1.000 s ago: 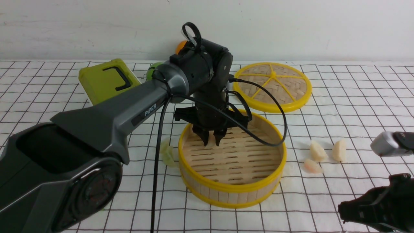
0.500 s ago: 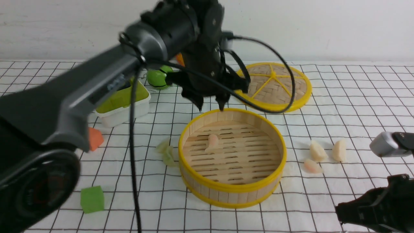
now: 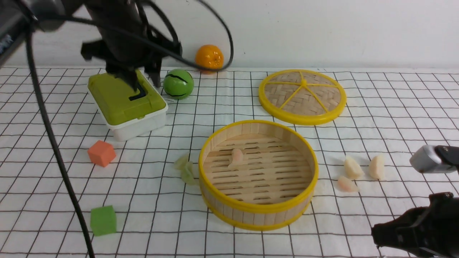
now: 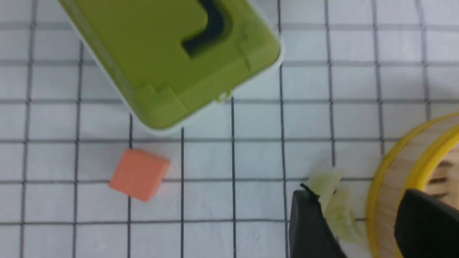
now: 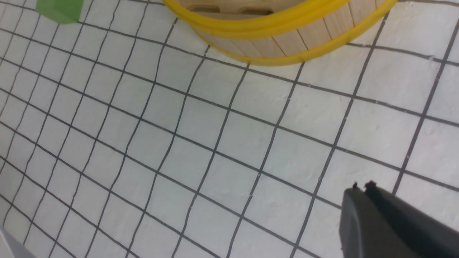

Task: Put the dumplings into the steamer on the table with the white tablecloth.
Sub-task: 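Reach for and grasp a dumpling on the table with the left gripper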

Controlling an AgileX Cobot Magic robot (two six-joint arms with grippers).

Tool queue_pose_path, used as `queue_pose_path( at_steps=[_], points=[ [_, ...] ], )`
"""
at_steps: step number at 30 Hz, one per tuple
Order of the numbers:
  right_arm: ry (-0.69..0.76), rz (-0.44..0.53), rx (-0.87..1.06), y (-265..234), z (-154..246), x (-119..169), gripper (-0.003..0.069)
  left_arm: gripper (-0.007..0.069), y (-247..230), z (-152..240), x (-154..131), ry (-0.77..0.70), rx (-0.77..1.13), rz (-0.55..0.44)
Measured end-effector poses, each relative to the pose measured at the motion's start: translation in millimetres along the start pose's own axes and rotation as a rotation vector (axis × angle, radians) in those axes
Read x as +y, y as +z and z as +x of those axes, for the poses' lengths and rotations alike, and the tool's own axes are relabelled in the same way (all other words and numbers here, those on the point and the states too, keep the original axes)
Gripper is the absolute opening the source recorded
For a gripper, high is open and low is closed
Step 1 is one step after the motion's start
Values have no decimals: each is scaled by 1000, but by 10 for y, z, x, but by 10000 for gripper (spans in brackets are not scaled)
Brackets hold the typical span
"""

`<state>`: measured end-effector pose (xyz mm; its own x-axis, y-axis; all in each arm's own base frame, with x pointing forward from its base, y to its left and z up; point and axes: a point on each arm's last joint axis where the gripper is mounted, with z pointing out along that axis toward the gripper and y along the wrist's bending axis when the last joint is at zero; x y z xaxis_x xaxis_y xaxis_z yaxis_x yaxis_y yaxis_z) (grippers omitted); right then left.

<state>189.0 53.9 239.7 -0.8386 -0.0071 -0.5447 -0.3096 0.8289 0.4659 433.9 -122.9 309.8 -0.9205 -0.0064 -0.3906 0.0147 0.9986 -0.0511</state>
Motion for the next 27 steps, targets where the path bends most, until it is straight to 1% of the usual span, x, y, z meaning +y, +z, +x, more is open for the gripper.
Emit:
queue_pose_path(
  at_steps=[4,6,10,12,16,20,25,27],
  points=[
    [3,-3,-4,0,-3,2,12,330,706,176,-82,27,176,-17],
    [5,-2,-9,0,-8,2,14,330,893,236,-164,52,212,-14],
    [-9,-3,-13,0,-12,2,16,330,1019,285,-360,98,198,14],
    [-11,-3,-15,0,-14,3,18,330,1033,276,-409,99,174,32],
    [-10,-4,-18,0,-17,3,20,323,1036,250,-428,98,142,44],
    [-9,-4,-19,0,-17,4,21,307,1073,258,-423,98,150,41],
    [-4,-8,-23,0,-21,7,27,271,1277,315,-415,105,192,20],
    [-1,-10,-24,0,-22,8,29,240,1283,314,-400,96,195,14]
  ],
)
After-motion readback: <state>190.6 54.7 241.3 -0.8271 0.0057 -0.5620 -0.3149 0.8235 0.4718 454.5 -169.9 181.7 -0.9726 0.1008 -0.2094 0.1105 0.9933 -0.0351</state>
